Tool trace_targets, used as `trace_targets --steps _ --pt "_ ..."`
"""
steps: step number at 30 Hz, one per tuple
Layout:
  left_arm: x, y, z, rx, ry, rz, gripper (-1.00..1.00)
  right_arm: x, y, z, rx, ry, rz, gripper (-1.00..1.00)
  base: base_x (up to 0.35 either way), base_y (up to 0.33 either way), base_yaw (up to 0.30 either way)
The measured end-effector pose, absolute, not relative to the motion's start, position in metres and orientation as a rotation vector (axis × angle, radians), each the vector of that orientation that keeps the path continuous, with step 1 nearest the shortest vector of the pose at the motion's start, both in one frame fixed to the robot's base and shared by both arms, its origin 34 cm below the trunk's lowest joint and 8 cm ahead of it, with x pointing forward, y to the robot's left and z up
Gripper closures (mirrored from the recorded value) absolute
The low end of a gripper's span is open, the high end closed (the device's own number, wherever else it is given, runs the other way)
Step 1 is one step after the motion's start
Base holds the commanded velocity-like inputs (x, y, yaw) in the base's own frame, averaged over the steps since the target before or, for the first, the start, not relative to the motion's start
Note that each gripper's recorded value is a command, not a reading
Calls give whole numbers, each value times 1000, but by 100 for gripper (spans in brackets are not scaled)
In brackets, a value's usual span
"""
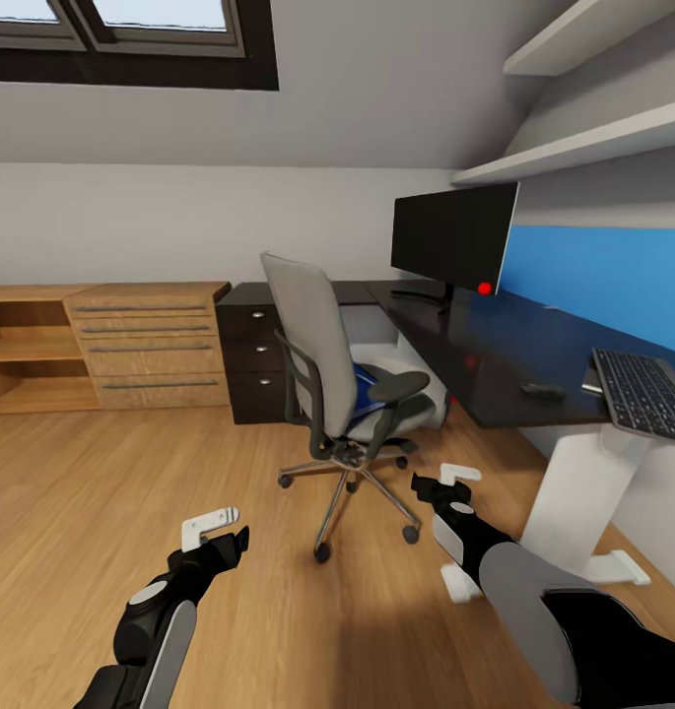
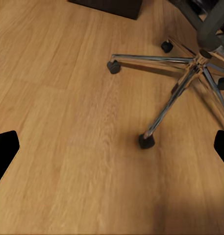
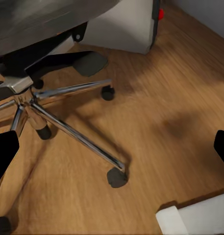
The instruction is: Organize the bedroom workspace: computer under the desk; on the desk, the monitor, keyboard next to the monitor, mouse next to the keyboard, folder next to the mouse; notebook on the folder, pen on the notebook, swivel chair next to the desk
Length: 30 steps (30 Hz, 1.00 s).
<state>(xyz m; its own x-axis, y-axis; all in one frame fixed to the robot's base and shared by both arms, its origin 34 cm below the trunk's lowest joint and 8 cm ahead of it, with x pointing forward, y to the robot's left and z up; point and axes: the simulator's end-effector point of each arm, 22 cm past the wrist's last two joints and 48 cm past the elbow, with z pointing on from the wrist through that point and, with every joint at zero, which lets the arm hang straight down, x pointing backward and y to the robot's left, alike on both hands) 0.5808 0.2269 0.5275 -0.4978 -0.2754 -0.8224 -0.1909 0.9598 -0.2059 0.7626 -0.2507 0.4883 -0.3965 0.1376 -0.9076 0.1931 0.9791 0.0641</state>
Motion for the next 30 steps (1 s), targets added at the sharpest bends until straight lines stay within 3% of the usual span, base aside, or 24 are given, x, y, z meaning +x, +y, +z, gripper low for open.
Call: trace_targets --steps 19,30 --pt "581 238 527 -319 2104 -84 -100 762 -257 489 344 1971 -19 -100 220 0 0" --pt "581 239 527 -321 2103 -82 -100 763 -257 491 344 1962 -19 -100 125 0 0"
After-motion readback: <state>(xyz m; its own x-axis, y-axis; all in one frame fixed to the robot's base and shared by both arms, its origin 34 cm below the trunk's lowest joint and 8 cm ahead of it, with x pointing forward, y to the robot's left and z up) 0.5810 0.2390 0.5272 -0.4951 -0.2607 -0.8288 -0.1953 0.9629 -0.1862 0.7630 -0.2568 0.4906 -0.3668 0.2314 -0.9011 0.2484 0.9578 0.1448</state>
